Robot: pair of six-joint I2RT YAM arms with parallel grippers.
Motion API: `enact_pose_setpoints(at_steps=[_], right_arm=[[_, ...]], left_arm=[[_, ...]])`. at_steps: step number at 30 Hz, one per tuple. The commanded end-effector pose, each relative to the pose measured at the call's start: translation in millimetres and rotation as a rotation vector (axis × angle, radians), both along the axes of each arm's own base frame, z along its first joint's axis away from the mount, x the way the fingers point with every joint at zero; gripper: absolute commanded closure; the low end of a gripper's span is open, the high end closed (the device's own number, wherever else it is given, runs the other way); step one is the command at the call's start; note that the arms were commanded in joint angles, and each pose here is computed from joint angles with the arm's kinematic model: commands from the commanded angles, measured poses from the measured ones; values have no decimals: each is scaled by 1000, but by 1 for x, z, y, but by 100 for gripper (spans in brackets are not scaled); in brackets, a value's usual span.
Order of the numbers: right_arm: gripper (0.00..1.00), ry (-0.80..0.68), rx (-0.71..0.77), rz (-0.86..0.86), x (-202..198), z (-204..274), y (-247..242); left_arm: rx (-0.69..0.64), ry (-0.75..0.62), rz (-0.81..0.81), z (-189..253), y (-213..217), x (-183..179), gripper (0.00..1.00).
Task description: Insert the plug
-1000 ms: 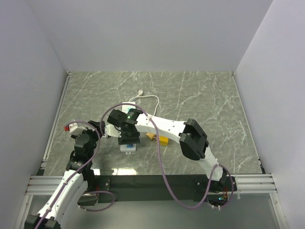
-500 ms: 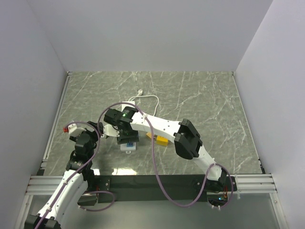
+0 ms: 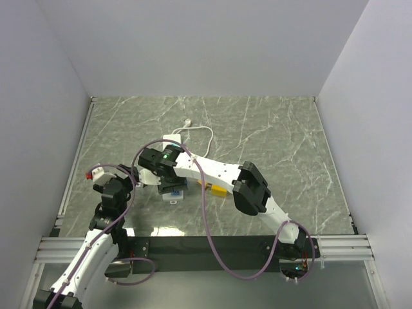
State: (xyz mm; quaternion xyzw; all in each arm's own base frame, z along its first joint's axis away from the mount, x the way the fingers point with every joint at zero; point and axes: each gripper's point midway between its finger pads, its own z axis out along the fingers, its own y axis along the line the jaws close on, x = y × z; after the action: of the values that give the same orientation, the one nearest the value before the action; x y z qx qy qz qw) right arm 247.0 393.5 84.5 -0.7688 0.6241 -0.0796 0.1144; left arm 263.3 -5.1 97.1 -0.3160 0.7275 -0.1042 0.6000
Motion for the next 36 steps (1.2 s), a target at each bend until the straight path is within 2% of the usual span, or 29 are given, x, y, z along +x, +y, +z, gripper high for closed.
enact_pose_setpoints(at_steps=[1,17,24,25,32,36], right_arm=[[100,-78,41,27,19,-35,34],[100,-169,332,13,28,18,64],[100,-219,370,-44,32,30,49],[100,-251,431,-57,35,48,51],[100,-270,577,-123,27,85,34],[100,-272,516,-168,24,82,9]], left_arm=[[-109,-245,-207,73,-45,14,1],[-106,-250,-201,73,-44,14,0],[-97,-268,-214,79,-45,13,1],[-96,-276,-213,81,-44,13,1],[-85,-286,-238,82,-48,12,0],[-81,-279,-256,80,-51,13,1]])
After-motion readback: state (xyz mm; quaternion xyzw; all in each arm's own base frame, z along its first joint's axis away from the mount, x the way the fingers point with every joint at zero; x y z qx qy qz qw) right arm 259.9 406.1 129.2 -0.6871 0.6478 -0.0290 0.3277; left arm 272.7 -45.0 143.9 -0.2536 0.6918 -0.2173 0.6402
